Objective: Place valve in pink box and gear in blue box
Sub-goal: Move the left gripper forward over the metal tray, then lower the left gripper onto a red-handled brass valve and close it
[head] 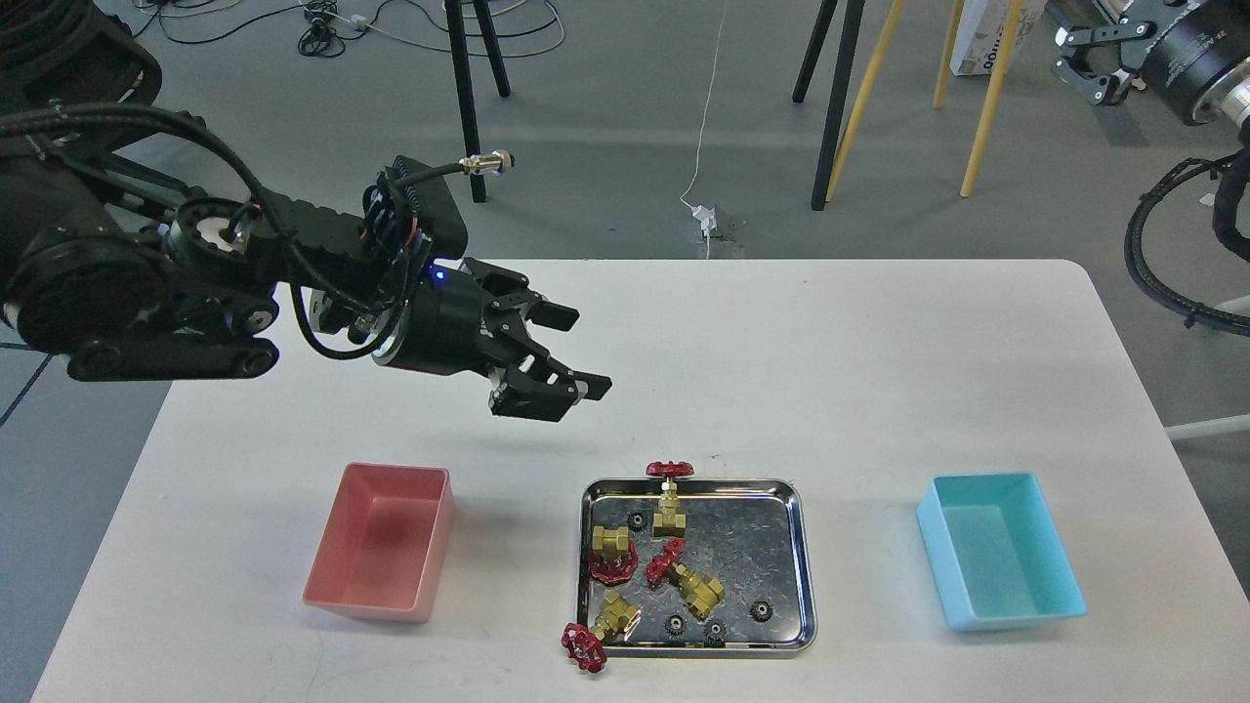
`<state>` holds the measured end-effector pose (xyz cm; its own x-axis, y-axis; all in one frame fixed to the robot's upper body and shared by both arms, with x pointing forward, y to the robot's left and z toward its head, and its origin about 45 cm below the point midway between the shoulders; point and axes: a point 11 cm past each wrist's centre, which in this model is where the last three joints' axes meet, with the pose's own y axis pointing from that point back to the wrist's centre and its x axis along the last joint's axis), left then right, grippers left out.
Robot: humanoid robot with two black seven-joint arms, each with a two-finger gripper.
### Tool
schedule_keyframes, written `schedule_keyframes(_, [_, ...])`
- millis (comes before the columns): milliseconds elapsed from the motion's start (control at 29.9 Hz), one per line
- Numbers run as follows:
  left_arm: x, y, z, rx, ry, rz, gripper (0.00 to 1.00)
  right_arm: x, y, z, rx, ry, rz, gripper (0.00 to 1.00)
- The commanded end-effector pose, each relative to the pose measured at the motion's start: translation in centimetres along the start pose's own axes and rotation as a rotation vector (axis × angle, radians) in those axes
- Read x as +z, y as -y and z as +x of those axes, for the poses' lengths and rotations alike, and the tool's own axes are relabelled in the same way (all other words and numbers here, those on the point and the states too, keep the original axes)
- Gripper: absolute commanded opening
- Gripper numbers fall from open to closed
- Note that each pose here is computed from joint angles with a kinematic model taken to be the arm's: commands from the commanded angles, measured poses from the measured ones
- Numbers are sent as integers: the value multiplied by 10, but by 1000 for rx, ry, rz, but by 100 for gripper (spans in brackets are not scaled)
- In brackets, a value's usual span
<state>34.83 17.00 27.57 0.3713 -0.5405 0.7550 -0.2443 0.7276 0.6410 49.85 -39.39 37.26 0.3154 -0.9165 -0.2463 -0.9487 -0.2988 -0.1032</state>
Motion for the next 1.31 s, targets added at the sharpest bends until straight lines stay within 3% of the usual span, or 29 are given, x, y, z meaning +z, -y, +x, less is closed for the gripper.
schedule_keyframes(0, [0, -6, 6, 2, -1, 9, 85, -5, 3, -4, -10, -1, 10, 99])
schedule_keyframes(167, [-6, -17, 16, -80, -9, 41, 85, -10, 3, -3, -5, 0, 22, 99])
schedule_keyframes(335, [14, -6, 42, -64, 14, -18, 85, -17, 2, -1, -4, -5, 33, 99])
schedule_keyframes(569, [26, 6, 37, -117, 12, -56, 85, -16, -5, 8, 16, -17, 23, 99])
schedule_keyframes(904, [28, 35, -7, -147, -60, -106, 85, -1, -3, 9, 29, 3, 6, 99])
schedule_keyframes(1105, [39, 48, -68, -110, -72, -176, 85, 0, 7, -3, 4, 11, 9, 99])
schedule_keyframes(1272, [42, 56, -87, -110, -85, -190, 85, -13, 4, 10, 45, -16, -11, 99])
